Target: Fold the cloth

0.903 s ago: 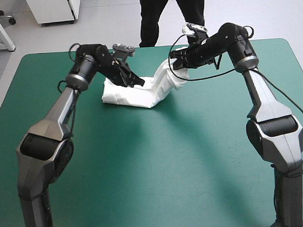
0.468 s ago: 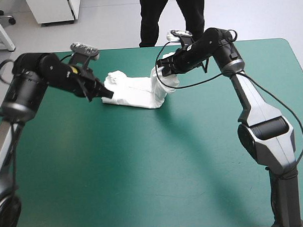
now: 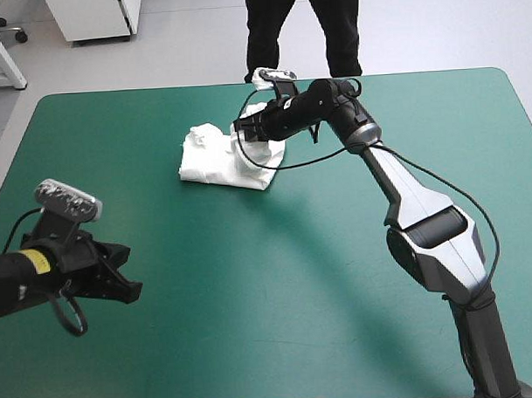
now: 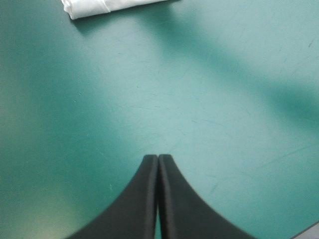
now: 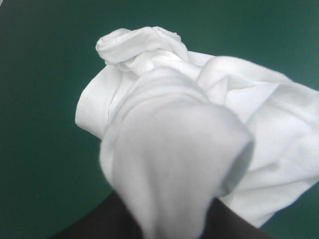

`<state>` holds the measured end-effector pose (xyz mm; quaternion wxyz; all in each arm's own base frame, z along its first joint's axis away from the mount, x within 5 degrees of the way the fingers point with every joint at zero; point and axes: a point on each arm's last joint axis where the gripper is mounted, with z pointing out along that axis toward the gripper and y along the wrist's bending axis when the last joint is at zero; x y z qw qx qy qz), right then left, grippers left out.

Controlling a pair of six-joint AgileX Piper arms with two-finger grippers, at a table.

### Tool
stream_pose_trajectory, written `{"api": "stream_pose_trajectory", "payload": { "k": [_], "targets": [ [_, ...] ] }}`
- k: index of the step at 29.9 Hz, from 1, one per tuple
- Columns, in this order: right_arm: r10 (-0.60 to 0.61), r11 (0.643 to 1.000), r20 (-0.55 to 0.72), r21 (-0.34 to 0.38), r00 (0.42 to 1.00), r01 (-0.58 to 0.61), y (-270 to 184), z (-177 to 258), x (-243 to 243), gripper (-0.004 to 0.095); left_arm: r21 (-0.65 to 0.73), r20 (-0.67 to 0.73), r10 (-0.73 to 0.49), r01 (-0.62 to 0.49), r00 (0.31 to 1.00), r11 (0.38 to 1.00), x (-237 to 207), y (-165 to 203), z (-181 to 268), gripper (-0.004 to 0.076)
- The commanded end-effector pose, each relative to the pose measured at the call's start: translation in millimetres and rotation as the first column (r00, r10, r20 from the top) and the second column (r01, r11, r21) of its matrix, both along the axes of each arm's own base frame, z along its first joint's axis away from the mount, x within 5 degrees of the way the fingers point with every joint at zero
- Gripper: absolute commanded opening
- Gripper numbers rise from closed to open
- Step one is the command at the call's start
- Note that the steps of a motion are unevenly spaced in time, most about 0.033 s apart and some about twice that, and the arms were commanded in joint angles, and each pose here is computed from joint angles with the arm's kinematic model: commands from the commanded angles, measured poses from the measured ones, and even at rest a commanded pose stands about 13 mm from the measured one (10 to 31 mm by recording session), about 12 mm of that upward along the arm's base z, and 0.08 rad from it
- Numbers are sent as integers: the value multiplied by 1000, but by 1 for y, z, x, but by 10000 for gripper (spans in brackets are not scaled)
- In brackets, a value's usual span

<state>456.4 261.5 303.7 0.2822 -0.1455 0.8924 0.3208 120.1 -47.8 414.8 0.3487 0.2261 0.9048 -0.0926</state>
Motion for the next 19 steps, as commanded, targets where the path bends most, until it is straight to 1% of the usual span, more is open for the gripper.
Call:
{"api": "stream_pose_trajectory", "payload": {
  "k": [1,2,5,7,8,13,16,19],
  "targets": [
    [-22,987,103,160,994,6,4,46,-9,105,-65,101,10,-4,995,998,-23,4,15,-9],
    [-12,984,104,176,994,-6,6,48,-10,169,-69,108,13,-6,994,998,-26,5,15,-9],
    [15,969,93,244,996,-37,10,55,-13,488,-89,96,33,-25,995,996,-29,6,16,-9],
    [41,961,97,268,994,-66,11,62,-17,637,-94,87,40,-32,995,995,-28,6,15,-9],
    [51,958,98,275,994,-77,12,66,-19,673,-93,85,40,-32,996,995,-27,6,15,-9],
    [64,964,144,245,987,-98,8,82,-24,656,-93,62,39,-33,997,995,-21,3,13,-9],
    [50,980,136,182,989,-75,3,83,-25,620,-103,52,34,-28,998,994,-19,2,12,-9],
    [5,996,100,85,995,-14,-7,76,-22,609,-118,52,29,-23,998,993,-18,0,13,-9]
  ]
}}
